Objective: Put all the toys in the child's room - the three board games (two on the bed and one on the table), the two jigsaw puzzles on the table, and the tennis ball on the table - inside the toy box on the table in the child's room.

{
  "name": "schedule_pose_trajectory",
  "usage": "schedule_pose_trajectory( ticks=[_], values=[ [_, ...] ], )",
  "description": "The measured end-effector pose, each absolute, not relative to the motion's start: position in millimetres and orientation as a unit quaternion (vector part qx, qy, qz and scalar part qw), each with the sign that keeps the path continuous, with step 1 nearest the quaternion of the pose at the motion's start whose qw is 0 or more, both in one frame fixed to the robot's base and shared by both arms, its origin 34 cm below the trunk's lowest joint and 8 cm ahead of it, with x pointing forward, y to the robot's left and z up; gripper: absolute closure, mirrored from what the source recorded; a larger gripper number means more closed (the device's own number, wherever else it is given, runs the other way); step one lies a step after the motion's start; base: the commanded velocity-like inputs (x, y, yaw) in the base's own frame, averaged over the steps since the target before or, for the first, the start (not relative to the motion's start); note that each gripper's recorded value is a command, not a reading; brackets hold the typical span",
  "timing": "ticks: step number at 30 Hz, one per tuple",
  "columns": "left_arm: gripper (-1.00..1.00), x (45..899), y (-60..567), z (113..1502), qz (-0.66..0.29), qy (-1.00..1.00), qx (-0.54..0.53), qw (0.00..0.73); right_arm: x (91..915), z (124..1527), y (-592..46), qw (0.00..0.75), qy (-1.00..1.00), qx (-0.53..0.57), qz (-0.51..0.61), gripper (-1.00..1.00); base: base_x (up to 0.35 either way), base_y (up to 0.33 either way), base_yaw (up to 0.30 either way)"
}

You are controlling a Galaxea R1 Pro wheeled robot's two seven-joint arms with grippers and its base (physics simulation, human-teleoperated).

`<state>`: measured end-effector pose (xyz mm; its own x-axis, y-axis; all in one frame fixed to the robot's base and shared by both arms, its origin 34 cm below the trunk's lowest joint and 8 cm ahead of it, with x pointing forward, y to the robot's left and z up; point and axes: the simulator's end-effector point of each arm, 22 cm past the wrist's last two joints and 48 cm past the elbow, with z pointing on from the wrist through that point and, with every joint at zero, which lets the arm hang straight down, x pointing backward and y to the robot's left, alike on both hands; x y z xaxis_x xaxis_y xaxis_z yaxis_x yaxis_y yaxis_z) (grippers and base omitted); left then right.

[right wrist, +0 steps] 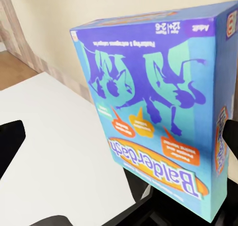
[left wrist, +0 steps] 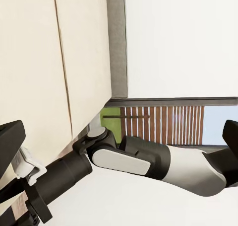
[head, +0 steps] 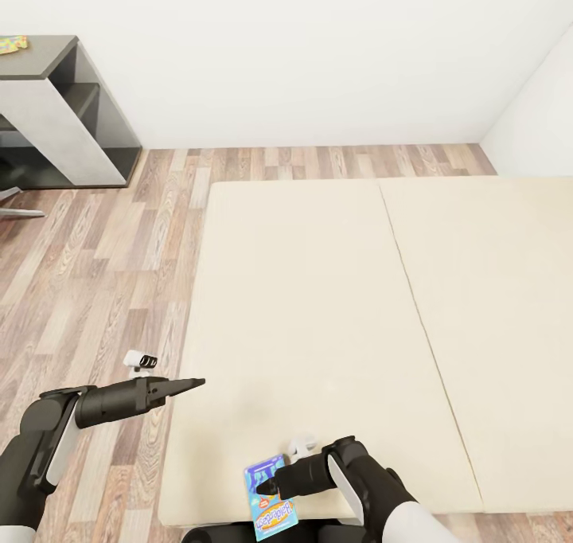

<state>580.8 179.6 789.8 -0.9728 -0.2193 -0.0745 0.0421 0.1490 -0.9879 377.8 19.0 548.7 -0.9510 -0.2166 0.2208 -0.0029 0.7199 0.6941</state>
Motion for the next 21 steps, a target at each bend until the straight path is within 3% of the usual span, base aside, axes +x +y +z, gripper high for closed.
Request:
schedule_pose_trajectory(
  ticks=[21],
  values=[
    [-1.00, 580.8, 179.8, 789.7, -0.649, 0.751, -0.059, 0.101, 377.7, 548.5, 18.6, 0.145, -0.916, 0.060, -0.369, -1.00, -0.013, 0.064, 0.000]
  ],
)
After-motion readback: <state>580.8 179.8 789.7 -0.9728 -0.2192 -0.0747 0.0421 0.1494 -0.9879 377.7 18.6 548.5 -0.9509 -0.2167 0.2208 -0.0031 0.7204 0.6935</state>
